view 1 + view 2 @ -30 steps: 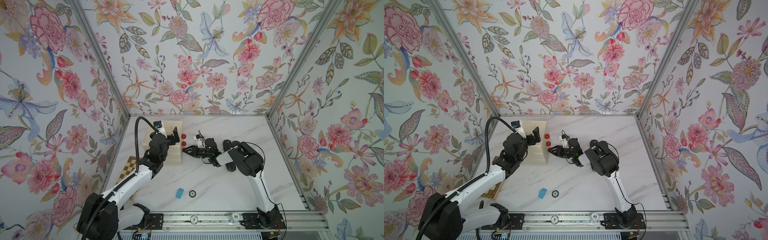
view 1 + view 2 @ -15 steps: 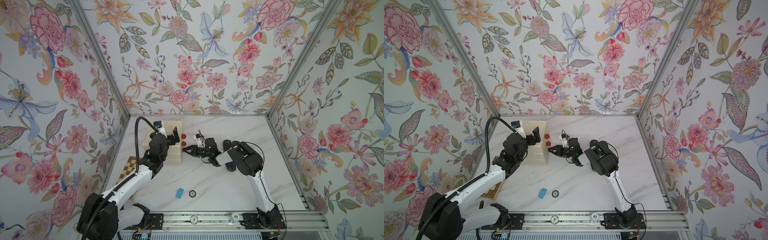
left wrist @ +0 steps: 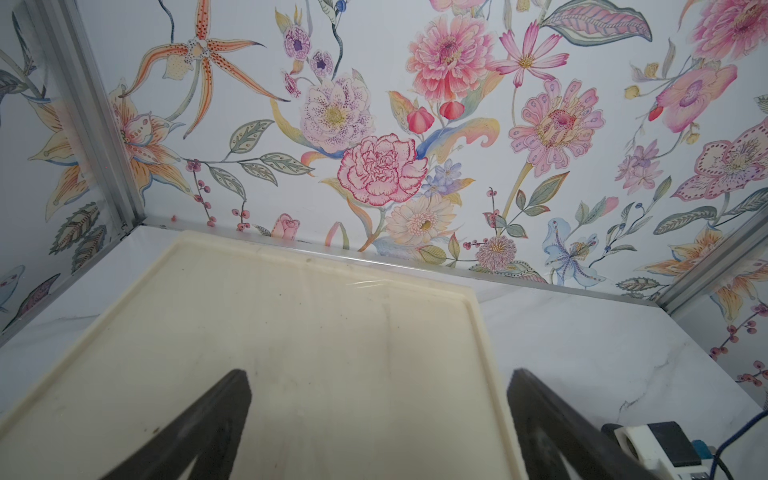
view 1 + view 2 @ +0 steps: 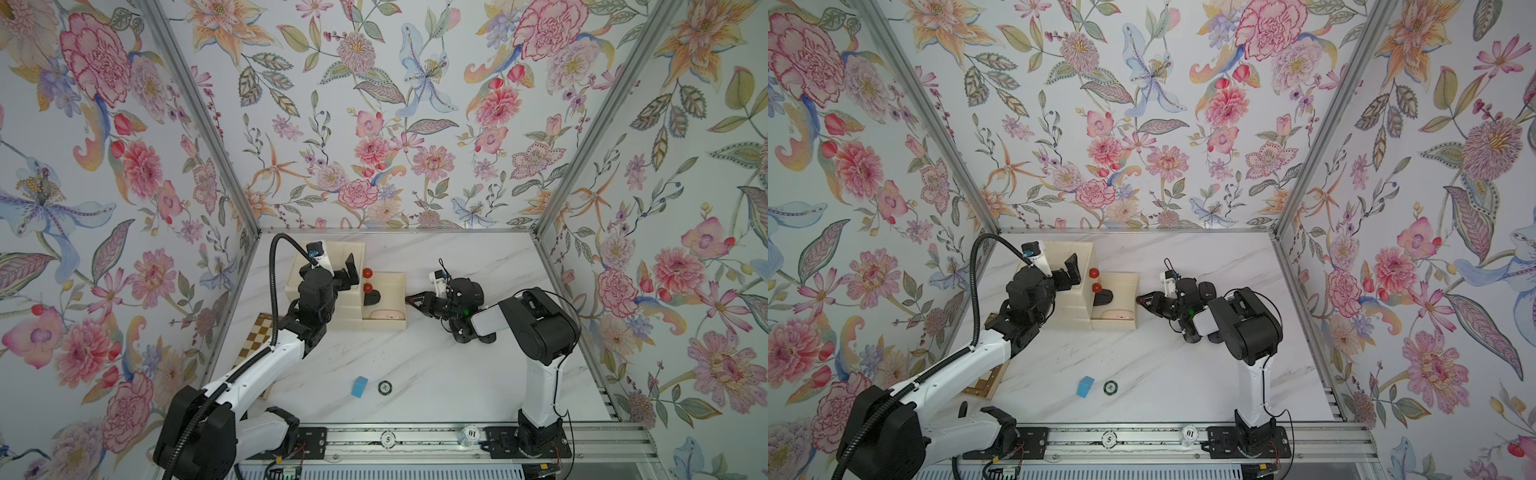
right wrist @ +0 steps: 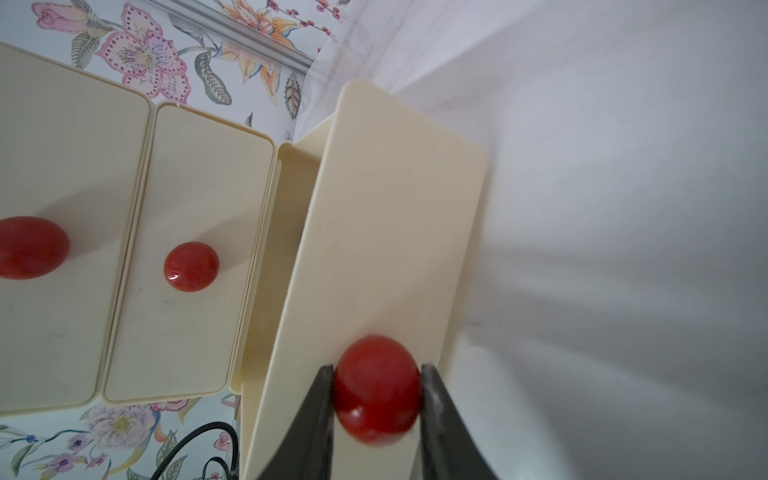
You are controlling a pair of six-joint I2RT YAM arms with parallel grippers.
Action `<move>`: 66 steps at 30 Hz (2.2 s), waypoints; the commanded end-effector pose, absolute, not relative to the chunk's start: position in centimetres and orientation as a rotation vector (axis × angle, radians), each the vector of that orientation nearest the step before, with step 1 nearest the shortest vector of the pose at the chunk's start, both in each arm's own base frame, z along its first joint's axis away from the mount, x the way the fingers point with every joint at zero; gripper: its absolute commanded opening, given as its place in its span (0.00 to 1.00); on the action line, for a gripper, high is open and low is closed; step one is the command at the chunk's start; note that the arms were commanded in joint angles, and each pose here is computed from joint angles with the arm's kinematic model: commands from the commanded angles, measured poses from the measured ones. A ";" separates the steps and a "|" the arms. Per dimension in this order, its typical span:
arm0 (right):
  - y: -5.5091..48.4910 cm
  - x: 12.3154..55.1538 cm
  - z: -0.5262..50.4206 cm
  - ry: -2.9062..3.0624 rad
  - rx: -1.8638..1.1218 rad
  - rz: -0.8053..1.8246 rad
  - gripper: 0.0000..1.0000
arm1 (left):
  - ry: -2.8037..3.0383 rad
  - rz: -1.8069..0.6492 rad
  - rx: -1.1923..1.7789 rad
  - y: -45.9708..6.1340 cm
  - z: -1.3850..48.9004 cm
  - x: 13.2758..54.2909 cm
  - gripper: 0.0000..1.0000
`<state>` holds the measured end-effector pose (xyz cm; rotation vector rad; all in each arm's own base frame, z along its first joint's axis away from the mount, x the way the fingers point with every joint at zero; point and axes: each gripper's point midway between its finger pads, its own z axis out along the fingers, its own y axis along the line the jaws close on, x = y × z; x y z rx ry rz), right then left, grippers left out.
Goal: Take the mice out of the drawer
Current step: Open the drawer in the storage box, then pick up the mouse from the drawer.
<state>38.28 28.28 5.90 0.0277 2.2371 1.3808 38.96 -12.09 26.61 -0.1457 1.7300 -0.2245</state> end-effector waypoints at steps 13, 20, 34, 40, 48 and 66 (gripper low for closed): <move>21.6 38.6 4.0 2.343 0.042 1.069 0.37 | 1.805 -0.163 -0.200 -11.0 23.8 38.4 1.00; 23.0 38.8 7.6 2.278 -0.115 1.084 0.58 | 1.798 -0.168 -0.195 -11.1 24.1 38.5 1.00; 25.7 38.6 13.1 2.311 -0.592 0.649 0.69 | 1.782 -0.172 -0.188 -11.3 24.8 38.9 1.00; 28.7 40.5 13.6 2.156 -0.988 0.554 0.76 | 1.772 -0.173 -0.175 -11.5 25.6 39.0 1.00; 33.6 41.6 9.8 2.088 -1.299 0.457 0.79 | 1.736 -0.182 -0.197 -11.0 27.4 38.6 1.00; 37.7 43.3 4.8 2.016 -1.451 0.369 0.83 | 1.761 -0.178 -0.214 -10.9 27.4 38.5 1.00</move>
